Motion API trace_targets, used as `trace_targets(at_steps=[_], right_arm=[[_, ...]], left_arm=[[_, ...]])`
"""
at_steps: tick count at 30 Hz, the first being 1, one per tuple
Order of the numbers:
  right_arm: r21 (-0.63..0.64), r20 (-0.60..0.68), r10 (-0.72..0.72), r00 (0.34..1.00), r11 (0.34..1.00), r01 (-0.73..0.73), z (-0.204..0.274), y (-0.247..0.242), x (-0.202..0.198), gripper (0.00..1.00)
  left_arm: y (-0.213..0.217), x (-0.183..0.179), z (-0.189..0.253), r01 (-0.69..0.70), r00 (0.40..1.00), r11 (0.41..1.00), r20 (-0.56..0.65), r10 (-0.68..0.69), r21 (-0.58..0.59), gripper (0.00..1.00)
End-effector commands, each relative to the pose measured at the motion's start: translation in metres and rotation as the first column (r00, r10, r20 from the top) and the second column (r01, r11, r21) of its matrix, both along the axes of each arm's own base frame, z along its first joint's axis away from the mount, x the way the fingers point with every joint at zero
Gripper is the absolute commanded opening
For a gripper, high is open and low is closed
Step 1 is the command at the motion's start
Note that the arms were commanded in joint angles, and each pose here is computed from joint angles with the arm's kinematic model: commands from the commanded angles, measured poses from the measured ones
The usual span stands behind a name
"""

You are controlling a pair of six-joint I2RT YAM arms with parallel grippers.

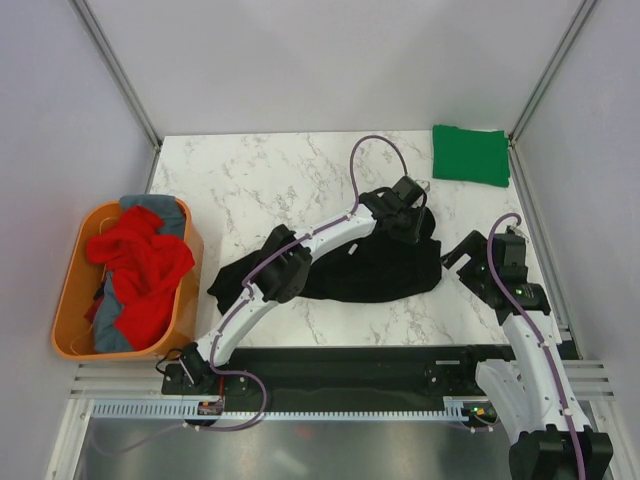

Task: Fold and stack the t-shirts
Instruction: Flatten the tshirt out

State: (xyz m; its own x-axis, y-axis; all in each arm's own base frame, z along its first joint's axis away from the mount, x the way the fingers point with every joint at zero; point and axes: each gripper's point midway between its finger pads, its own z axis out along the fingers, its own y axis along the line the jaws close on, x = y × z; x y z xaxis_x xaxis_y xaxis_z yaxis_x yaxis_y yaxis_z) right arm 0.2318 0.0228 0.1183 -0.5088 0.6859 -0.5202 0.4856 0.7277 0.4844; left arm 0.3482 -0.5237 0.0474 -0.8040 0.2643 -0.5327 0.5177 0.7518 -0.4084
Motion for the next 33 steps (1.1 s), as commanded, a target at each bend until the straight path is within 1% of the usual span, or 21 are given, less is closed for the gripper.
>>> trace_targets(at_steps=[1, 6, 9, 12, 13, 14, 18, 19, 21, 23, 24, 25, 26, 27, 29, 30, 32, 33], right_arm=[[0.009, 0.026, 0.004, 1.0, 1.0, -0.005, 0.001, 0.001, 0.006, 0.98], [0.012, 0.02, 0.005, 1.0, 1.0, -0.006, -0.002, 0.002, 0.006, 0.98], [0.012, 0.02, 0.005, 1.0, 1.0, -0.006, -0.003, 0.002, 0.006, 0.98], [0.014, 0.011, 0.007, 1.0, 1.0, -0.007, -0.007, 0.002, 0.004, 0.98], [0.015, 0.008, 0.005, 1.0, 1.0, -0.006, -0.008, 0.002, 0.004, 0.98], [0.016, 0.006, 0.007, 1.0, 1.0, -0.007, -0.009, 0.002, 0.003, 0.98], [0.009, 0.001, 0.005, 1.0, 1.0, -0.005, -0.012, 0.001, 0.003, 0.98], [0.005, 0.003, 0.004, 1.0, 1.0, -0.004, -0.011, 0.001, 0.003, 0.98], [0.002, 0.006, 0.005, 1.0, 1.0, -0.005, -0.009, 0.0, 0.005, 0.98], [-0.001, 0.018, 0.005, 1.0, 1.0, -0.005, -0.003, 0.0, 0.008, 0.98], [-0.001, 0.015, 0.005, 1.0, 1.0, -0.005, -0.003, 0.0, 0.01, 0.98], [0.0, 0.027, 0.006, 1.0, 1.0, -0.006, 0.002, 0.0, 0.013, 0.98], [0.003, 0.032, 0.014, 0.999, 1.0, -0.014, 0.005, 0.001, 0.015, 0.98], [0.007, 0.025, 0.018, 1.0, 1.0, -0.019, 0.004, 0.002, 0.017, 0.98], [0.015, 0.041, 0.035, 0.999, 0.999, -0.035, 0.008, 0.005, 0.023, 0.98], [0.03, 0.035, 0.058, 0.998, 0.998, -0.059, 0.006, 0.01, 0.025, 0.98], [0.035, 0.043, 0.106, 0.993, 0.994, -0.107, 0.005, 0.015, 0.033, 0.94], [0.047, -0.001, 0.13, 0.992, 0.99, -0.129, -0.004, 0.019, 0.036, 0.93]], left_arm=[[-0.014, -0.015, 0.04, 0.038, 0.999, 0.994, -0.022, -0.04, -0.102, 0.34], [-0.011, -0.013, 0.043, 0.035, 0.999, 0.993, -0.03, -0.039, -0.115, 0.34], [-0.009, -0.013, 0.04, 0.036, 0.999, 0.993, -0.036, -0.04, -0.11, 0.32], [-0.007, -0.013, 0.035, 0.033, 0.998, 0.994, -0.042, -0.038, -0.104, 0.2], [-0.007, -0.012, 0.035, 0.032, 0.998, 0.994, -0.042, -0.037, -0.107, 0.08], [-0.008, -0.013, 0.033, 0.034, 0.998, 0.994, -0.045, -0.039, -0.106, 0.03], [-0.007, -0.012, 0.045, 0.031, 0.999, 0.992, -0.035, -0.035, -0.122, 0.02], [-0.006, -0.011, 0.053, 0.025, 0.999, 0.991, -0.032, -0.029, -0.131, 0.02], [-0.001, -0.007, 0.085, 0.007, 1.0, 0.986, 0.0, -0.007, -0.168, 0.02], [0.009, -0.004, 0.102, -0.027, 1.0, 0.984, 0.005, 0.028, -0.178, 0.02], [0.018, 0.001, 0.135, -0.043, 0.998, 0.975, 0.039, 0.052, -0.217, 0.02], [0.024, 0.0, 0.14, -0.053, 0.997, 0.975, 0.037, 0.062, -0.218, 0.02], [0.03, 0.001, 0.153, -0.058, 0.996, 0.971, 0.052, 0.072, -0.231, 0.02], [0.041, 0.002, 0.183, -0.067, 0.992, 0.962, 0.083, 0.092, -0.266, 0.02], [0.055, -0.002, 0.199, -0.08, 0.989, 0.958, 0.094, 0.11, -0.275, 0.02], [0.067, -0.004, 0.227, -0.088, 0.983, 0.947, 0.125, 0.132, -0.308, 0.02], [0.082, -0.01, 0.228, -0.111, 0.98, 0.949, 0.125, 0.154, -0.296, 0.02], [0.094, -0.009, 0.235, -0.143, 0.973, 0.944, 0.133, 0.189, -0.298, 0.02]])
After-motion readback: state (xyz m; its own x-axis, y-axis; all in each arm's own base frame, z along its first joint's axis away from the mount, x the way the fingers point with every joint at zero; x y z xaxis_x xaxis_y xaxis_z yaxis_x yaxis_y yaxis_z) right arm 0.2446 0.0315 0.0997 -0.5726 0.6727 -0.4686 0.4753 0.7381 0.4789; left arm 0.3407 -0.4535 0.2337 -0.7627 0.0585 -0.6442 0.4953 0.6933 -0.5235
